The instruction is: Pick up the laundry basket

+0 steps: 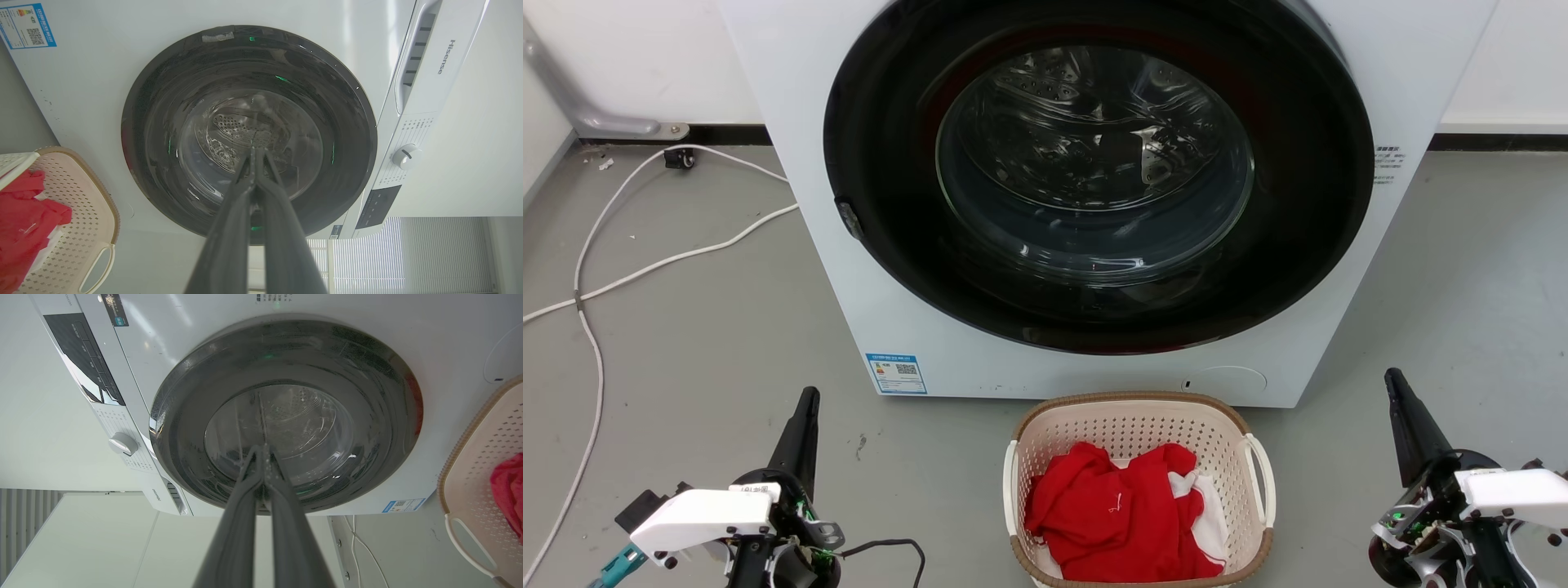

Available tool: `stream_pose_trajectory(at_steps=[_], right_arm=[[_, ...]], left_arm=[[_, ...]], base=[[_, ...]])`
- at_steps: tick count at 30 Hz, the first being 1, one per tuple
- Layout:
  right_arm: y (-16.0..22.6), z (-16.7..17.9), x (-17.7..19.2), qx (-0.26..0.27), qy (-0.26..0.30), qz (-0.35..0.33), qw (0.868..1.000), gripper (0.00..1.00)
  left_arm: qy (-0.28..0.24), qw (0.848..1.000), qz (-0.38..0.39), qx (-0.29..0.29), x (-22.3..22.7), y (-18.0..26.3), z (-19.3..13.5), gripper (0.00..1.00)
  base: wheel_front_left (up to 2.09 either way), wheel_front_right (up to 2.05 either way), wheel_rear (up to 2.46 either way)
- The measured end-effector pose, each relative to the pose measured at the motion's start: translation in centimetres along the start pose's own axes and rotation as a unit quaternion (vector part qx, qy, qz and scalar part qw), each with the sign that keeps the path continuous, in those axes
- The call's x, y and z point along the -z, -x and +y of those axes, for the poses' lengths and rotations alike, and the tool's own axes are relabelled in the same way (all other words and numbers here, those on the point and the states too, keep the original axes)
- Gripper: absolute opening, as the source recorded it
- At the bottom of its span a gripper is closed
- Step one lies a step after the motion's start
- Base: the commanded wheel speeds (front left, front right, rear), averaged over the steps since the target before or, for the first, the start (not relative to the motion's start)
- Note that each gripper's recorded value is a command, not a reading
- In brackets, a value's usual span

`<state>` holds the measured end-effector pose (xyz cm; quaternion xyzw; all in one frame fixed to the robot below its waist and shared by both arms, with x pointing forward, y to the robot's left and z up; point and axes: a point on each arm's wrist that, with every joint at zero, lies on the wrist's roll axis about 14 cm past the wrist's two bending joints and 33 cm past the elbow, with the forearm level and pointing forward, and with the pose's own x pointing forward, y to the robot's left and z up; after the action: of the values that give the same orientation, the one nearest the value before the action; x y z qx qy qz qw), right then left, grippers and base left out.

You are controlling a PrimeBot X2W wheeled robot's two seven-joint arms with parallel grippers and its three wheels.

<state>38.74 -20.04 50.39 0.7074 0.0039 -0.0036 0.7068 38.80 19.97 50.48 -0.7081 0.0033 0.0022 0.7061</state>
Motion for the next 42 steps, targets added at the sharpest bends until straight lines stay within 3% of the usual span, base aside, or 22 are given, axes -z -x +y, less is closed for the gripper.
stream_pose_trajectory(at_steps=[25,26,31,34,42], right_arm=[[0.0,0.0,0.0,0.000,0.000,0.000,1.000,0.00],[0.0,-0.1,0.0,0.002,0.000,0.000,1.000,1.00],[1.3,-2.8,-0.1,0.042,-0.002,-0.004,0.999,1.00],[1.4,-2.9,-0.2,0.044,0.008,-0.009,0.999,1.00],[1.3,-1.8,-0.3,0.030,0.093,-0.012,0.995,1.00]], left_arm=[[0.000,1.000,0.000,0.000,0.0,0.0,0.0,0.00],[0.000,1.000,0.000,-0.002,0.0,0.0,0.2,1.00],[0.003,0.999,-0.001,-0.040,0.2,1.2,2.7,1.00],[-0.009,0.999,-0.004,-0.040,0.1,1.2,2.7,1.00],[-0.083,0.996,-0.006,-0.032,0.3,0.9,1.7,1.00]], base=[[0.00,0.00,0.00],[0.00,0.00,0.00],[0.00,0.00,0.00],[0.00,0.00,0.00],[0.00,0.00,0.00]])
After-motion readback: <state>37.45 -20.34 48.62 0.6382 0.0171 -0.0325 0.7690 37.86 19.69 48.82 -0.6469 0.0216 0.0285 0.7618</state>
